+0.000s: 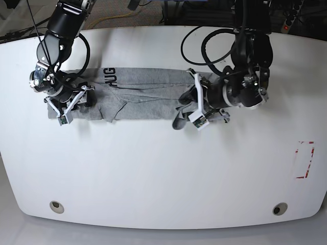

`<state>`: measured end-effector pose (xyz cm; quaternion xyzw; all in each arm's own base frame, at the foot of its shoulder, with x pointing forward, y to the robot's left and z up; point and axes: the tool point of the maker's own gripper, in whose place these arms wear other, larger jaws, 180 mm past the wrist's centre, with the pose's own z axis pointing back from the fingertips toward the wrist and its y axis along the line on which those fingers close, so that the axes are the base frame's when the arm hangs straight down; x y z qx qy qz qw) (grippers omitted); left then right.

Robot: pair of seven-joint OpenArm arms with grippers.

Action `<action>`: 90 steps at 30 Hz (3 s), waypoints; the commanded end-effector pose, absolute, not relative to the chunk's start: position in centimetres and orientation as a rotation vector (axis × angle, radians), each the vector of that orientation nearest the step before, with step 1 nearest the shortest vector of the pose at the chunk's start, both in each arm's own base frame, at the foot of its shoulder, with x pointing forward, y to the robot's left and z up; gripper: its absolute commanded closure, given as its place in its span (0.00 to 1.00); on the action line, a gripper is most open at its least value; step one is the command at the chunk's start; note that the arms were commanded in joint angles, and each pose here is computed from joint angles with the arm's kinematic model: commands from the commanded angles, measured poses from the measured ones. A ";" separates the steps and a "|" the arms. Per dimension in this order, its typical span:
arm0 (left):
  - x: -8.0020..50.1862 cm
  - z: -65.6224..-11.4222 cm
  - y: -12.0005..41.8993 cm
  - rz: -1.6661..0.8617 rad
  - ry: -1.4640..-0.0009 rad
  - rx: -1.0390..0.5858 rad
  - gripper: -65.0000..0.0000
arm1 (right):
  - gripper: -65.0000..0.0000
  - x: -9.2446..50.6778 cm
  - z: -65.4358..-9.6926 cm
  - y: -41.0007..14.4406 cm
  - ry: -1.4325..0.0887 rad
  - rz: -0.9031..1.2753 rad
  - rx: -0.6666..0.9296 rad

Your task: Fold the T-shirt properly

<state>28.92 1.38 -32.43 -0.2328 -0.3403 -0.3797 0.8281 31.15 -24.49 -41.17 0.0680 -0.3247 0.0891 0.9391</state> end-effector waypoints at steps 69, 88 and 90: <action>29.8 -37.2 9.2 -0.604 -0.739 -0.333 0.61 | 0.21 30.4 -37.8 -37.2 -0.700 -0.349 0.318; 30.2 -38.3 9.8 -0.585 -0.704 -0.334 0.61 | 0.29 29.7 -40.1 -28.1 -0.666 -0.222 0.367; 30.2 -38.3 9.8 -0.585 -0.704 -0.334 0.61 | 0.49 29.9 -40.0 -28.1 -0.671 -0.224 0.369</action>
